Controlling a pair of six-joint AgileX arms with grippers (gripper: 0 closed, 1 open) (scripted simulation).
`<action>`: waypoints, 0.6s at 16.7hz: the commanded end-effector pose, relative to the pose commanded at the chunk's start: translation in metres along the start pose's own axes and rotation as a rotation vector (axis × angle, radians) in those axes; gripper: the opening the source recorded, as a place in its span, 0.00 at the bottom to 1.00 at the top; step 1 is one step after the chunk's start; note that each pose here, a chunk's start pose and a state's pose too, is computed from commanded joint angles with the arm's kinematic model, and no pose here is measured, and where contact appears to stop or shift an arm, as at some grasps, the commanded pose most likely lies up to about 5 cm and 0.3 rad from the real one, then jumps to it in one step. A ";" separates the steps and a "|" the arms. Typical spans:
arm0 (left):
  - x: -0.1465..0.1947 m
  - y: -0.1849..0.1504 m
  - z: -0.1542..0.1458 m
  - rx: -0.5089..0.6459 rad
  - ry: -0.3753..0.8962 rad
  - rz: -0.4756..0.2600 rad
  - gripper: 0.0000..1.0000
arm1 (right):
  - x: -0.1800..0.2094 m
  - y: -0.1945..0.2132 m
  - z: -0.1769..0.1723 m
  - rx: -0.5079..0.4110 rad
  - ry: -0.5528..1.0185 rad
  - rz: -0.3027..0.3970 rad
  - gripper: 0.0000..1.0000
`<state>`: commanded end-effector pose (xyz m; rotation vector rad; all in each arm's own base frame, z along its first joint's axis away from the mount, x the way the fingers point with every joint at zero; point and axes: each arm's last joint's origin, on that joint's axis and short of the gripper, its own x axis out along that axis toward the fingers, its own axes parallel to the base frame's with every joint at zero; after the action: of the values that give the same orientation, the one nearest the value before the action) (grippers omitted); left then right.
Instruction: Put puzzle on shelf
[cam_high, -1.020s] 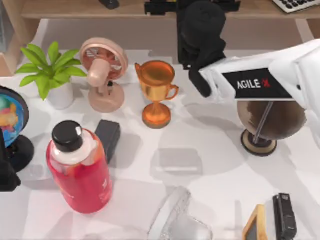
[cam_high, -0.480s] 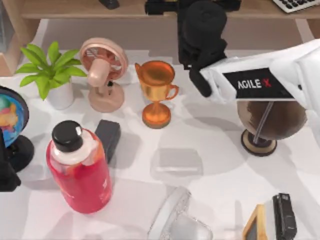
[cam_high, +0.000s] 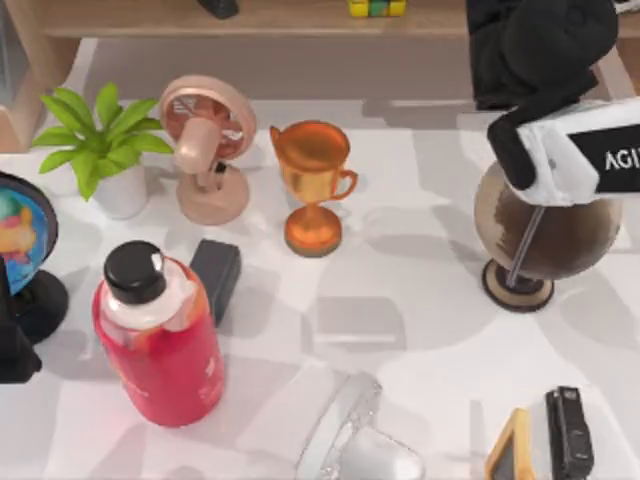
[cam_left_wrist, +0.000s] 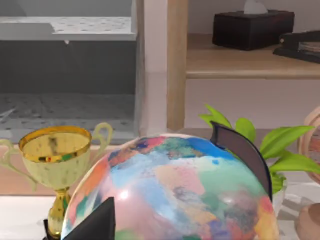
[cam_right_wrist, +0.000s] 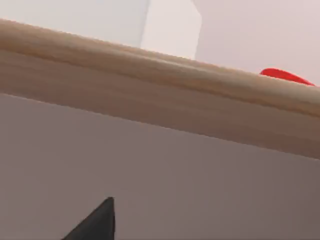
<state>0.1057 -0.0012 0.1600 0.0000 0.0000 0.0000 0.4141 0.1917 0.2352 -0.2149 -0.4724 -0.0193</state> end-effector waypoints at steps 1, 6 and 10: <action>0.000 0.000 0.000 0.000 0.000 0.000 1.00 | -0.005 -0.023 -0.001 -0.067 -0.021 -0.012 1.00; 0.000 0.000 0.000 0.000 0.000 0.000 1.00 | -0.054 -0.154 -0.026 -0.493 -0.013 -0.086 1.00; 0.000 0.000 0.000 0.000 0.000 0.000 1.00 | -0.121 -0.249 -0.048 -0.860 0.121 -0.109 1.00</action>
<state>0.1057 -0.0012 0.1600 0.0000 0.0000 0.0000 0.3112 -0.0654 0.1892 -1.0254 -0.3308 -0.3440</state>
